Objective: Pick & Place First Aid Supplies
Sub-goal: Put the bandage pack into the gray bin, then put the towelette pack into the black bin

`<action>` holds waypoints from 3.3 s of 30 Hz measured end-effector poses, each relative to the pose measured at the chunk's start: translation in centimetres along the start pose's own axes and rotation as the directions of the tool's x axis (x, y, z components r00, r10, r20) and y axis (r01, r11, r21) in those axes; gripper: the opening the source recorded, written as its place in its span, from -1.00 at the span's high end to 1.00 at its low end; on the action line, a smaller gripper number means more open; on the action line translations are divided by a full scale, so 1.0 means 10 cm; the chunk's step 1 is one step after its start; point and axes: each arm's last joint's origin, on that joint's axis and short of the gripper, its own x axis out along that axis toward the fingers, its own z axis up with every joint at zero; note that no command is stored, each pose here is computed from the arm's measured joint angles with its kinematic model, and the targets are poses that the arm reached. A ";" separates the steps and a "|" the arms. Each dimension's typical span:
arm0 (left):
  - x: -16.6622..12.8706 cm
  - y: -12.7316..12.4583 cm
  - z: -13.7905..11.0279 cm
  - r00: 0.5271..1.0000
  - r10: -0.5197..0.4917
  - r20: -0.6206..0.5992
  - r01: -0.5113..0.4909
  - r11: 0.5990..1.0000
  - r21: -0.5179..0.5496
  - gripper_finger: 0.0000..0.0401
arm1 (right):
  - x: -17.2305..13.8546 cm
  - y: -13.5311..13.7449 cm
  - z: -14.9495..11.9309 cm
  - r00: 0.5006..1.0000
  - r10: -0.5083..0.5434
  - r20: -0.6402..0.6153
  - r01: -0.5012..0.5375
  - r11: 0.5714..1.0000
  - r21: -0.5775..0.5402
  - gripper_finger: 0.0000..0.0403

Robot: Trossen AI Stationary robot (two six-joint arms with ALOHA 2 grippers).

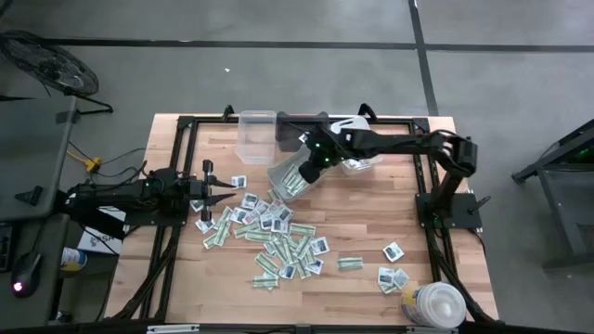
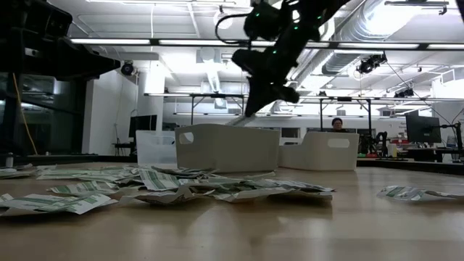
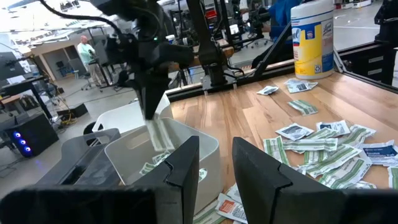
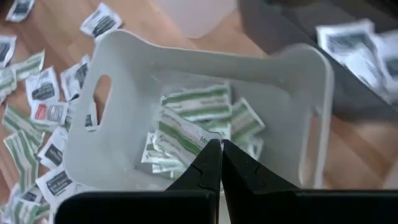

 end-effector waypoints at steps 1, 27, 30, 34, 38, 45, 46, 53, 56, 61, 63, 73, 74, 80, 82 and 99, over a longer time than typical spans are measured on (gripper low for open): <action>0.00 0.00 0.00 1.000 0.000 0.000 0.000 1.000 0.000 0.52 | 0.04 0.00 0.03 1.000 0.004 -0.002 -0.004 1.000 -0.023 1.00; 0.00 0.00 0.00 1.000 0.000 0.000 0.000 1.000 0.000 0.52 | 0.41 0.01 0.08 0.995 0.022 -0.099 -0.025 0.999 -0.033 0.54; 0.00 0.00 0.00 1.000 0.000 0.000 0.000 1.000 0.000 0.52 | 0.39 0.01 0.09 0.996 0.009 -0.088 -0.011 1.000 -0.022 0.36; 0.00 0.00 0.00 1.000 0.000 0.000 0.000 1.000 0.000 0.52 | 0.26 0.01 0.11 0.998 -0.027 -0.061 0.026 0.999 -0.023 0.15; 0.00 0.00 0.00 1.000 0.000 0.000 0.000 1.000 0.000 0.52 | 0.03 0.04 0.09 0.995 -0.070 -0.068 0.069 0.997 -0.021 0.01; 0.00 0.00 0.00 1.000 0.000 0.000 0.000 1.000 0.000 0.52 | -0.39 0.17 -0.08 0.982 -0.146 -0.118 0.143 0.989 -0.037 -0.01; 0.00 0.00 0.00 1.000 0.000 0.000 0.000 1.000 0.000 0.52 | -0.45 0.19 -0.11 0.980 -0.156 -0.124 0.152 0.988 -0.042 0.00; 0.00 0.00 0.00 1.000 0.000 0.000 0.000 1.000 0.000 0.52 | -0.75 0.35 -0.36 0.965 -0.211 -0.158 0.204 0.977 -0.061 0.00; 0.00 0.00 0.00 1.000 0.000 0.000 0.000 1.000 0.000 0.52 | -0.82 0.41 -0.54 0.967 -0.190 -0.168 0.183 0.982 -0.054 0.01; 0.00 0.00 0.00 1.000 0.000 0.000 0.000 1.000 0.000 0.52 | -0.88 0.48 -0.90 0.969 -0.151 -0.196 0.150 0.988 -0.016 0.02; 0.00 0.00 0.00 1.000 0.000 0.000 0.000 1.000 0.000 0.52 | -0.90 0.51 -1.04 0.970 -0.130 -0.207 0.133 0.991 -0.001 0.02; 0.00 0.00 0.00 1.000 0.000 0.000 0.000 1.000 0.000 0.52 | -0.95 0.60 -1.59 0.955 -0.088 -0.285 0.109 0.992 0.060 0.02; 0.00 0.00 0.00 1.000 0.000 0.000 0.000 1.000 0.000 0.52 | -0.95 0.62 -1.63 0.953 -0.081 -0.293 0.104 0.993 0.061 0.02; 0.00 0.00 0.00 1.000 0.000 0.000 0.000 1.000 0.000 0.52 | -0.98 0.71 -1.81 0.945 -0.061 -0.320 0.086 0.994 0.065 0.02; 0.00 0.00 0.00 1.000 0.000 0.000 0.000 1.000 0.000 0.52 | -1.00 0.74 -1.85 0.944 -0.055 -0.324 0.081 0.994 0.067 0.02; 0.00 0.00 0.00 1.000 0.000 0.000 0.000 1.000 0.000 0.52 | -1.21 0.98 -2.28 0.933 -0.011 -0.361 0.054 0.992 0.110 0.02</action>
